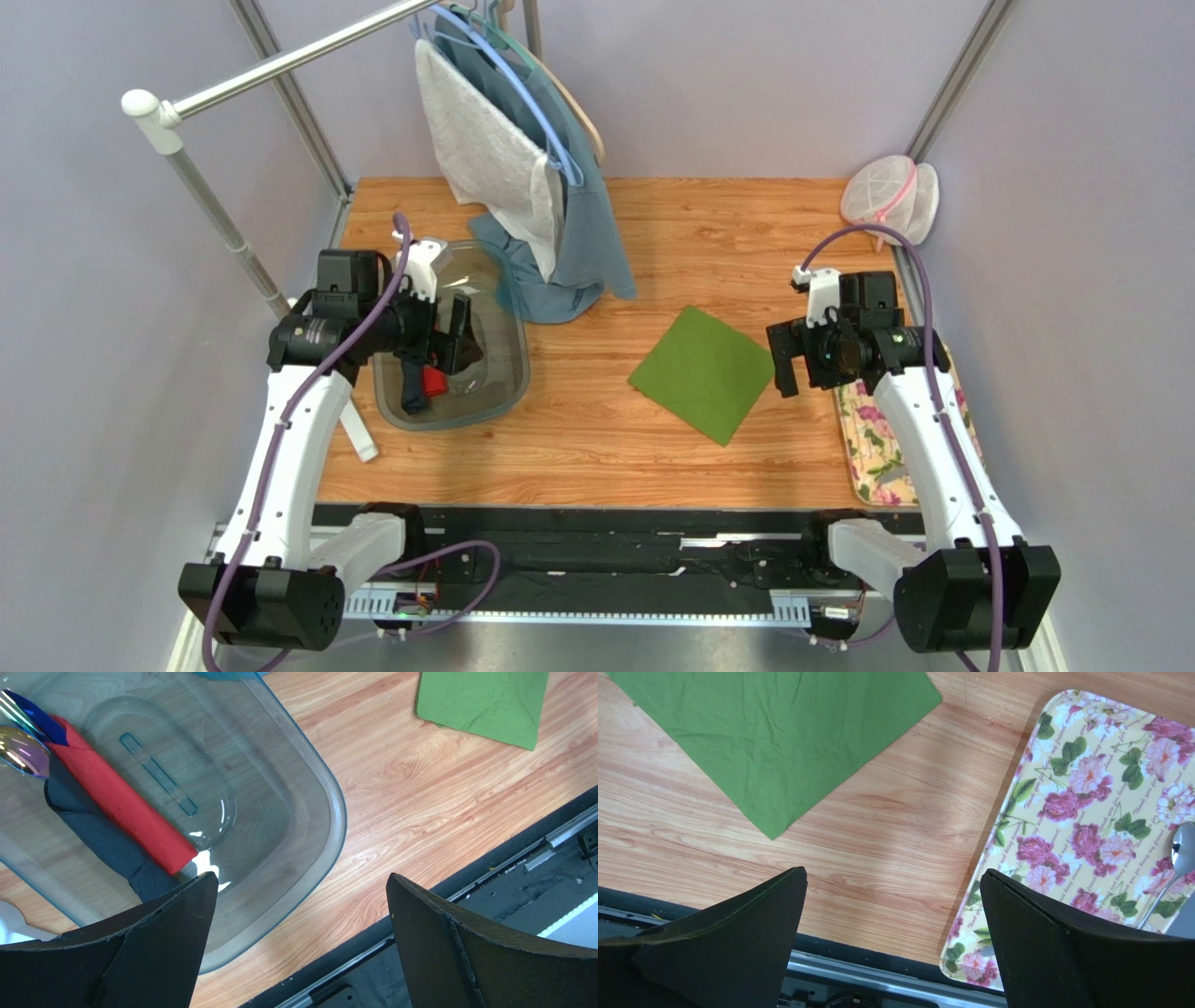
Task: Place the utensils on the paper napkin and roll it up
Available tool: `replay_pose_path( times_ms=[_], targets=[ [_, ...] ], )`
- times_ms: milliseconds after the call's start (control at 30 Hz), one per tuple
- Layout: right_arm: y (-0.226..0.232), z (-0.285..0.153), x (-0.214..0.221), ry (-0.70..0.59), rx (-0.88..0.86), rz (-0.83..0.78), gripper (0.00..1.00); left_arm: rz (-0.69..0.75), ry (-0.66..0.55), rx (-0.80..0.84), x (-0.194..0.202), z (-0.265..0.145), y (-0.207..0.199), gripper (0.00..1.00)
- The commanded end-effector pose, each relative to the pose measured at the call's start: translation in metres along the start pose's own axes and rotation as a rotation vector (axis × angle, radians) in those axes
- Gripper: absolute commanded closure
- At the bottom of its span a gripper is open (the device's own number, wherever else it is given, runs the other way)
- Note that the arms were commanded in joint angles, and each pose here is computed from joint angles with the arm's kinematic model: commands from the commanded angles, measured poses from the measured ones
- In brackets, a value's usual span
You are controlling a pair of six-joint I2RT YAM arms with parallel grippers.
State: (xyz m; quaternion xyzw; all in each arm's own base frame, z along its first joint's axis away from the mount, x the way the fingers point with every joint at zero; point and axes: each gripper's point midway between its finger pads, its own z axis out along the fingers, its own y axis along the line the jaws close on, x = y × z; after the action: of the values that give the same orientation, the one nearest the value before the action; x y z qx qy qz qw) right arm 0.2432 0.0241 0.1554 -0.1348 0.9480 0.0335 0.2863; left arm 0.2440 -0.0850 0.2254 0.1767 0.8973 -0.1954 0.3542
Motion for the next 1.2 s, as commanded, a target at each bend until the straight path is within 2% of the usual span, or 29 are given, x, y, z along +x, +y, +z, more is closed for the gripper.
replay_pose_path(
  times_ms=[0,333,467,767,933,1067,1167],
  targets=[
    [-0.018,-0.01,-0.001,0.016,0.061,-0.073,0.0,0.029,-0.081,-0.013,-0.019,-0.01,-0.001,0.01],
    [-0.05,-0.003,0.034,0.144,0.067,-0.046,0.0,0.07,-0.212,-0.079,-0.034,-0.019,0.004,0.01],
    [-0.087,-0.005,0.063,0.236,0.137,0.125,0.0,0.04,-0.271,-0.128,-0.042,-0.026,0.008,0.01],
    [-0.153,-0.013,0.114,0.259,0.332,0.425,0.01,0.028,-0.393,-0.119,-0.06,-0.039,0.0,0.01],
    [-0.172,-0.002,0.131,0.277,0.357,0.51,0.04,0.027,-0.396,-0.074,-0.065,-0.033,-0.004,0.01],
    [-0.185,0.008,0.153,0.312,0.353,0.577,0.12,0.032,-0.404,-0.055,-0.068,-0.03,-0.006,0.01],
    [-0.194,0.015,0.168,0.332,0.345,0.612,0.15,0.04,-0.41,-0.039,-0.068,-0.03,-0.009,0.01]
  ],
)
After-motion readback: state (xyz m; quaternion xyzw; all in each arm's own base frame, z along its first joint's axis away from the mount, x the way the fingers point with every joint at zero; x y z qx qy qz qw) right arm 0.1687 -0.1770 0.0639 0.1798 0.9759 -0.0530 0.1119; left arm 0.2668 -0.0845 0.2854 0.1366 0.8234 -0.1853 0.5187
